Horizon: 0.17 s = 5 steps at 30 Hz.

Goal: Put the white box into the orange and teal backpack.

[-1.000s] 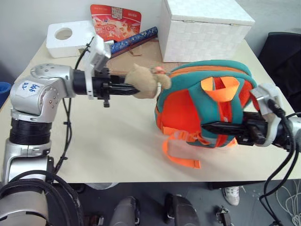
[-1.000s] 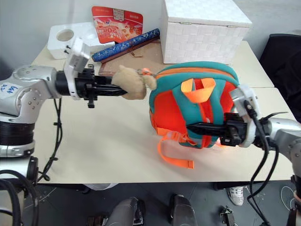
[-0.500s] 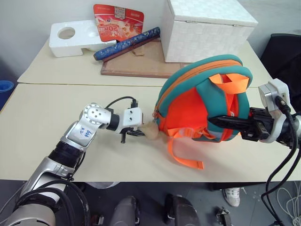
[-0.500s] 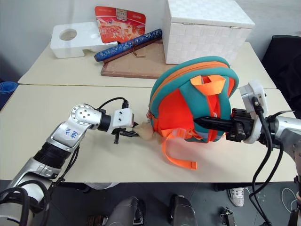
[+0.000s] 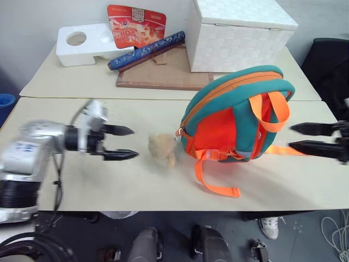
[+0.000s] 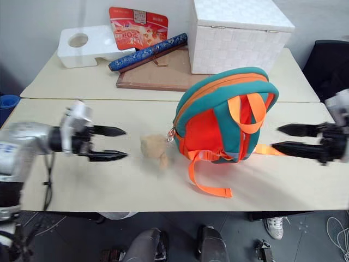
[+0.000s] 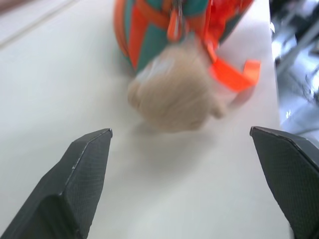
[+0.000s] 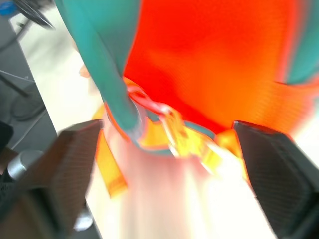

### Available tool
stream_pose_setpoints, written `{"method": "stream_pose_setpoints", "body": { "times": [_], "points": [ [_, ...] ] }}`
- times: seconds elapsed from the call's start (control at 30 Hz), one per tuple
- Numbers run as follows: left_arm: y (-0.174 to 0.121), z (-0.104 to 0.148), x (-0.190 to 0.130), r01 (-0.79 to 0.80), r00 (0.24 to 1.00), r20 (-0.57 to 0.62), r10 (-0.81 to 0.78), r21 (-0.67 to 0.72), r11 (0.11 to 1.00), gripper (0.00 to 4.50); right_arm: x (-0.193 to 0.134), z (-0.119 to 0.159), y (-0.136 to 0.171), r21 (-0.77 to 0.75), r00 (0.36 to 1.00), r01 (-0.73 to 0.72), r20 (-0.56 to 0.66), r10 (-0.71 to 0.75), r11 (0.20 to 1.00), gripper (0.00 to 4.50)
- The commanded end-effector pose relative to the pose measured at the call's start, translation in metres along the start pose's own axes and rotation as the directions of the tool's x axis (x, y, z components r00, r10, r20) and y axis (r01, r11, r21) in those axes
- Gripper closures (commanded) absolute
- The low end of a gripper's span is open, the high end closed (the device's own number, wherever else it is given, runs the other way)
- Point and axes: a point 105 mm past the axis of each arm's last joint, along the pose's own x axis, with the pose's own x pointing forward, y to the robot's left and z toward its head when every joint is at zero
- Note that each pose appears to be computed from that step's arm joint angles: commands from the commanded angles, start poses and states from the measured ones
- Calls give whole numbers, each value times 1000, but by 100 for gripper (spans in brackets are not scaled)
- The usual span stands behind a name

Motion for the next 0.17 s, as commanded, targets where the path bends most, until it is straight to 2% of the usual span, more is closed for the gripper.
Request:
{"method": "stream_pose_setpoints", "body": {
  "times": [0.03,0.1,0.17],
  "points": [
    [-11,33,-34,-43,996,81,40,27,999,0,-28,11,-5,-21,998,54,38,-54,998,4],
    [-13,42,-45,-77,992,106,72,40,996,0,-34,9,-8,-19,995,75,60,-74,997,4],
    [-11,39,-45,-123,989,96,116,68,990,0,-31,5,-11,-8,993,81,87,-80,997,4]
  ]
}}
